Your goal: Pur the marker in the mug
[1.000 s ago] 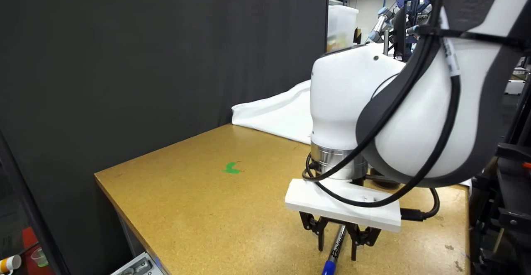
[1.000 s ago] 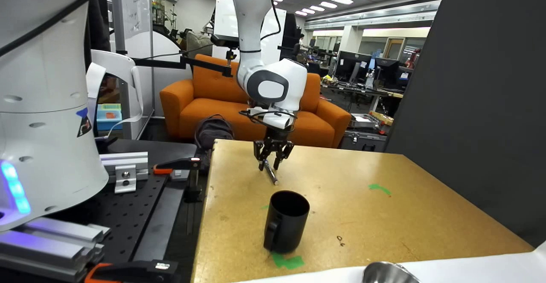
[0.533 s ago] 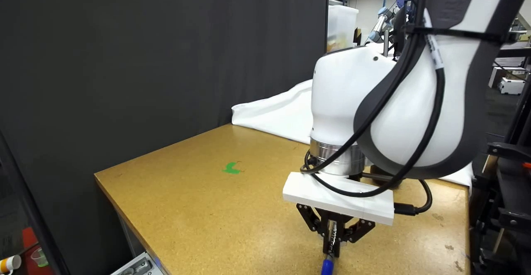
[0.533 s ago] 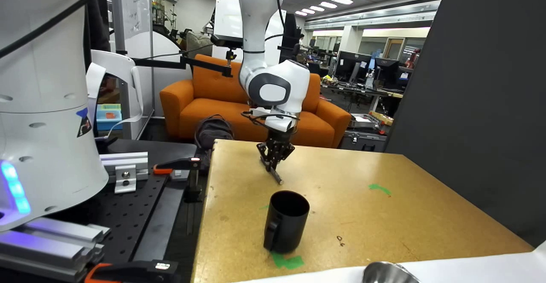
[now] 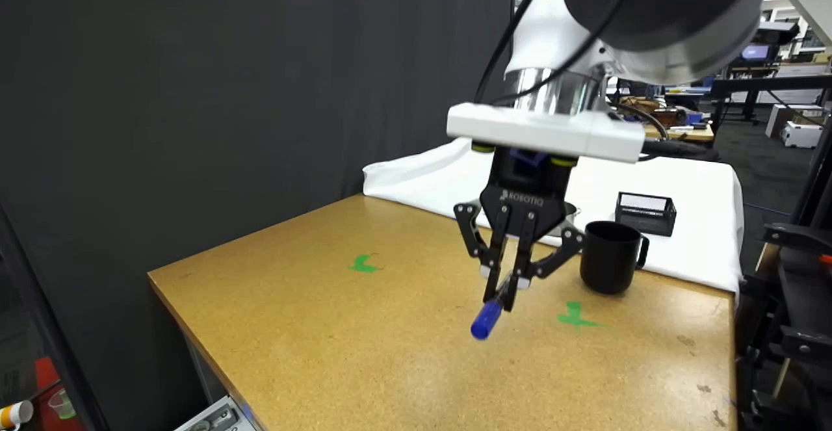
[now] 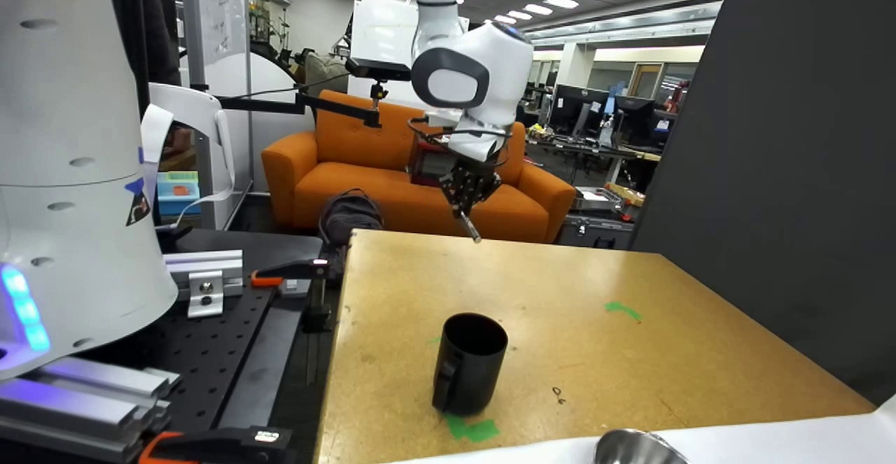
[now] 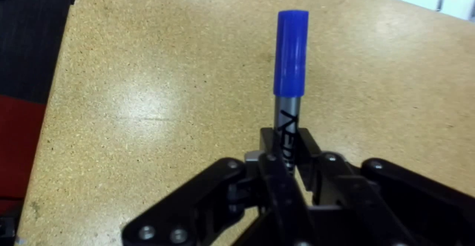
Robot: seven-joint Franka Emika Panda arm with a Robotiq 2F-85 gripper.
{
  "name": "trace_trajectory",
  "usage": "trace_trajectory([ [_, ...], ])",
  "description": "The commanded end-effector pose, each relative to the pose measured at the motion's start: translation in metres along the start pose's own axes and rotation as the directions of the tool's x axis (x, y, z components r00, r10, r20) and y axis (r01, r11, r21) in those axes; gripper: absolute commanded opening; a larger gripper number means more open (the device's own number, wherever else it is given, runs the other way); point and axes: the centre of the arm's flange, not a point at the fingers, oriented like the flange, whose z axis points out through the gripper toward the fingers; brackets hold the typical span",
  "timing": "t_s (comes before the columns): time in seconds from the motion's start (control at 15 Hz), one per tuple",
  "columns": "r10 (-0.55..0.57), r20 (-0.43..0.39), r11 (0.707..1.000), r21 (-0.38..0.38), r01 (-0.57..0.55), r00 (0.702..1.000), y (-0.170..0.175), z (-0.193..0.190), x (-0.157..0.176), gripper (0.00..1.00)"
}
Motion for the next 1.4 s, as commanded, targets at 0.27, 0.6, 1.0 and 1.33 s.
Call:
trace_trajectory([
  [0.27, 0.174, 0.354, 0.971, 0.091, -0.219, 0.919, 0.020, -0.126, 0.147, 0.04],
  [0.6, 0.299, 0.486, 0.923, 0.072, -0.379, 0.821, 0.067, -0.141, 0.245, 0.04],
  [1.0, 0.368, 0.584, 0.891, -0.001, -0.453, 0.723, 0.102, -0.115, 0.277, 0.04],
  [1.33, 0.385, 0.675, 0.863, -0.020, -0.505, 0.630, 0.138, -0.099, 0.304, 0.04],
])
